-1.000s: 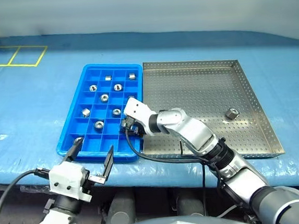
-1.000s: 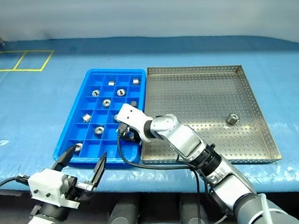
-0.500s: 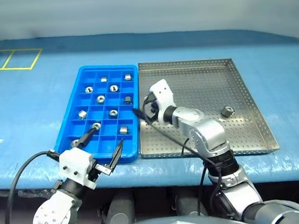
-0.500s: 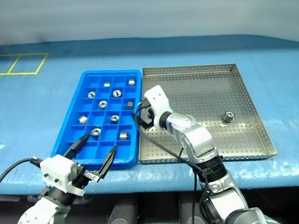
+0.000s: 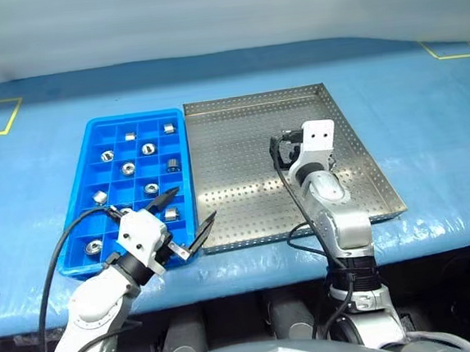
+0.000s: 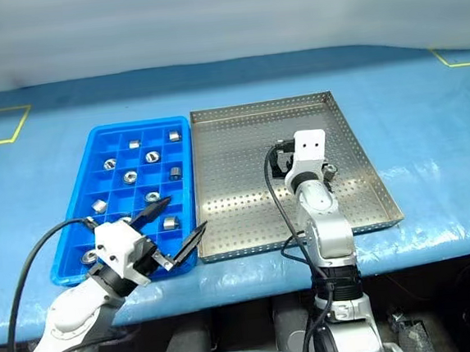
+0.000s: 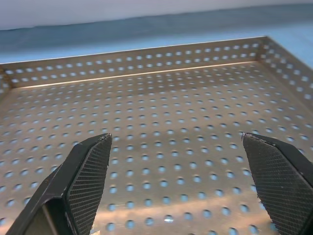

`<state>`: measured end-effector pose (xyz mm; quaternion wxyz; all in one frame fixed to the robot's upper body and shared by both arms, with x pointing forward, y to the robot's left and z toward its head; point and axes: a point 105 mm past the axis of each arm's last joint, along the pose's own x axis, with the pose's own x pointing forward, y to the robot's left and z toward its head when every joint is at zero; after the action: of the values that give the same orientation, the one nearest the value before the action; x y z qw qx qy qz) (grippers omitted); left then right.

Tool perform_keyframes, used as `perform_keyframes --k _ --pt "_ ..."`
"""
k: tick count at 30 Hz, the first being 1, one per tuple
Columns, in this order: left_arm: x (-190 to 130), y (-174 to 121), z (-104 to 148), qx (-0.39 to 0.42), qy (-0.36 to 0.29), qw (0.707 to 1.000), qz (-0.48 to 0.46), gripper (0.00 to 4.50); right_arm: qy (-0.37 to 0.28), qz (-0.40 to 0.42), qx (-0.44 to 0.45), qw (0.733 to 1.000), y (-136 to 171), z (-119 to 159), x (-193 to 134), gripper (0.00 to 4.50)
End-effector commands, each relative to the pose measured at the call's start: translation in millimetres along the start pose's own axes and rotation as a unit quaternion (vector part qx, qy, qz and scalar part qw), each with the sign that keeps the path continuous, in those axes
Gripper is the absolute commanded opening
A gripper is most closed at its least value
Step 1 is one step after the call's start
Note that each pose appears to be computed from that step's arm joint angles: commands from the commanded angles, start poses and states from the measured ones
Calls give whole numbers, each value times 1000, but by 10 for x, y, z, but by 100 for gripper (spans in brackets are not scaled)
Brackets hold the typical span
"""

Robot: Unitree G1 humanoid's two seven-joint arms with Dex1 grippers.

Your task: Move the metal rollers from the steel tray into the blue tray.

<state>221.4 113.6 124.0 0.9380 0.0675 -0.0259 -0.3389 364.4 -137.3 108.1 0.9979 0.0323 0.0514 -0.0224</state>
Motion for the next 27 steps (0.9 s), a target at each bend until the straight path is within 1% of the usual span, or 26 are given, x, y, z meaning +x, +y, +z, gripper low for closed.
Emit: perform_keyframes --k 1,4,9,17,23,26,27 --pt "31 -57 48 -3 -11 1000 -19 450 -16 -53 8 998 -183 24 -12 449" --pt "24 -54 43 -5 -10 1000 -21 450 -5 -85 44 995 -273 -42 -13 449" --pt "25 -47 38 -7 -10 1000 -25 450 7 -106 55 993 -348 -130 -6 449" --pt "51 -46 31 -8 -12 999 -32 450 46 -121 81 988 -396 -339 31 449" --pt "60 -37 29 -6 -13 999 -36 450 52 -120 89 987 -400 -394 87 449" --pt "64 -31 40 -5 -16 999 -36 450 51 -117 90 988 -396 -392 115 396" --pt "64 -29 41 -5 -17 999 -35 450 51 -116 90 988 -396 -392 125 361"
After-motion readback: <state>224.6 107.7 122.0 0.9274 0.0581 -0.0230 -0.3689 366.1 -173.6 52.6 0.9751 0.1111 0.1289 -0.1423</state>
